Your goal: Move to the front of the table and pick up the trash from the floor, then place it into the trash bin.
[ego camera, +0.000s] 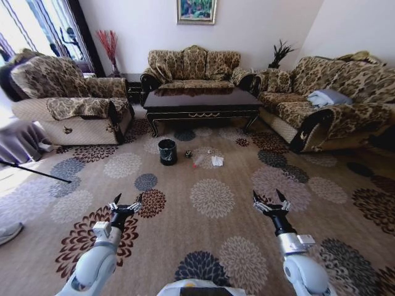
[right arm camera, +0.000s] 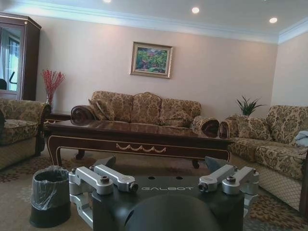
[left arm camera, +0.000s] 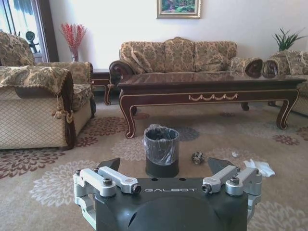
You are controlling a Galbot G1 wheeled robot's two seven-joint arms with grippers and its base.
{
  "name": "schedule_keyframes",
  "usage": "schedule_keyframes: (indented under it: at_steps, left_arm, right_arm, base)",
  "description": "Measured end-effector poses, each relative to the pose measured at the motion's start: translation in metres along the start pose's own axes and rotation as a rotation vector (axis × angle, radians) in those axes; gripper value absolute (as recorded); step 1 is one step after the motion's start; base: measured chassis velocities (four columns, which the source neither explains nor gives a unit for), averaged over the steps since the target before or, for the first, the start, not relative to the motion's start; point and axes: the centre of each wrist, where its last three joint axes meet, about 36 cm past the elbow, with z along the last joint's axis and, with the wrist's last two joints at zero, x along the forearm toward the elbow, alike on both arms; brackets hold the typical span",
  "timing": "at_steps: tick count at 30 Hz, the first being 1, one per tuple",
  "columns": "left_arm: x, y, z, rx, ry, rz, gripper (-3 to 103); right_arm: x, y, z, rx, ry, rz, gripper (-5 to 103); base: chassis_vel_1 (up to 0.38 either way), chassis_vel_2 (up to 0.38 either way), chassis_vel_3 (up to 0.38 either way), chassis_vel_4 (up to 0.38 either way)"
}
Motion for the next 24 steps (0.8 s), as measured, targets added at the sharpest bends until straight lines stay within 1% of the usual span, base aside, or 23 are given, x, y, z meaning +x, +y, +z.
schedule_keyframes:
  at_steps: [5,9,24]
  left_arm:
    - [0.005,-0.004,0.006,-0.012,0.014,0.010,100]
    - [0.005,-0.001,0.004,-0.029,0.009,0.016,100]
    - [0.002,0.001,0.006,-0.017,0.011,0.004,100]
  right_arm:
    - [0.002,0.000,0.001,0.011,0.008,-0.004,100]
    - [0.005,-0.002,0.004,0.016,0.015,0.000,100]
    - [-0.002,-0.004,0.011,-0.008,0.022,0.015,100]
  base:
    - [0.000,0.000,0.000,0.000]
    - [0.000,0.000,0.000,0.000]
    - [0.000,0.000,0.000,0.000]
